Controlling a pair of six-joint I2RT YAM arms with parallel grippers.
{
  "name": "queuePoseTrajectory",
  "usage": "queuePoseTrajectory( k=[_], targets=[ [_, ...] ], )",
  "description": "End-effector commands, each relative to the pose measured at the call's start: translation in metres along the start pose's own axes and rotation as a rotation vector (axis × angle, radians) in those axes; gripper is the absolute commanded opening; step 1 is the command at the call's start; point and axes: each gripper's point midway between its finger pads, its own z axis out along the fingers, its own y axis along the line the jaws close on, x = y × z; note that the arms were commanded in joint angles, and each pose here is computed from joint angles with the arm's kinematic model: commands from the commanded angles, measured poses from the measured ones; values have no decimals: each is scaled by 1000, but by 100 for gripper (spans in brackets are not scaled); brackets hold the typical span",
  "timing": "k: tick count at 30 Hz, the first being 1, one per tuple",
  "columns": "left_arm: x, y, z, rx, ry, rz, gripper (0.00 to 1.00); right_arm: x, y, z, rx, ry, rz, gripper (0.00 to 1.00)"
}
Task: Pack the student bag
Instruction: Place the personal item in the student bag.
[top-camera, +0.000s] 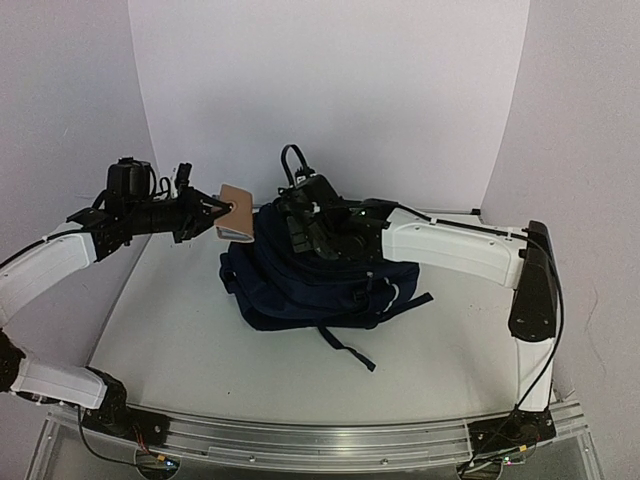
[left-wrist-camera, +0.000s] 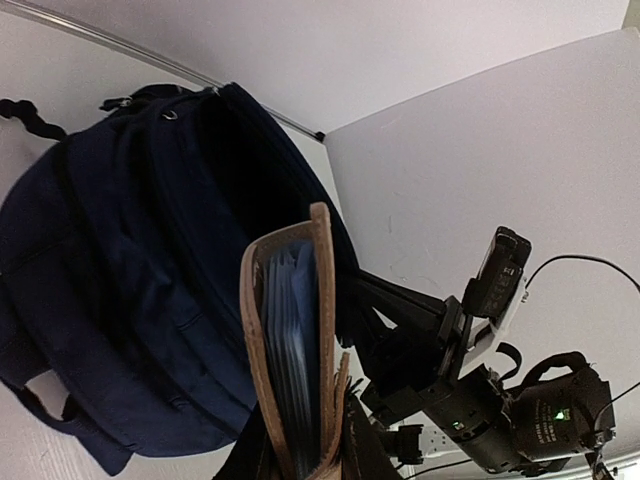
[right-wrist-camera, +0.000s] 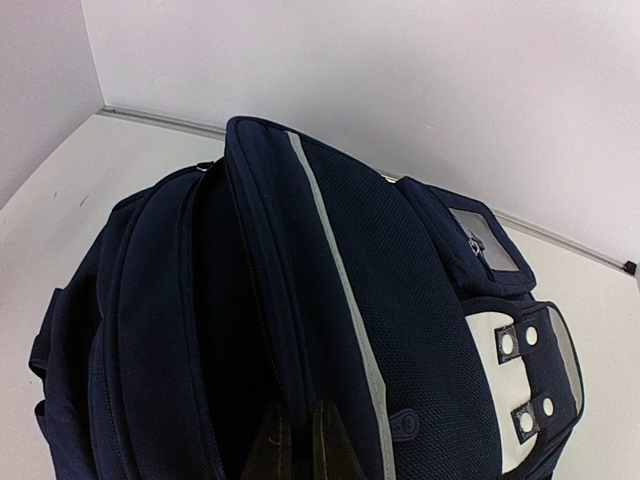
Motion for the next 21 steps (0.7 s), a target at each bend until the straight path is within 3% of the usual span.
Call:
queuePoseTrajectory(
  k=[1,21],
  targets=[
    [-21,-48,17,181,-52,-11,0,-57,-28,-35,-3,-137,175,0],
    [-27,-8,116,161,-47,-198,0,-66,-16,-52,-138,-166,252,0]
  ],
)
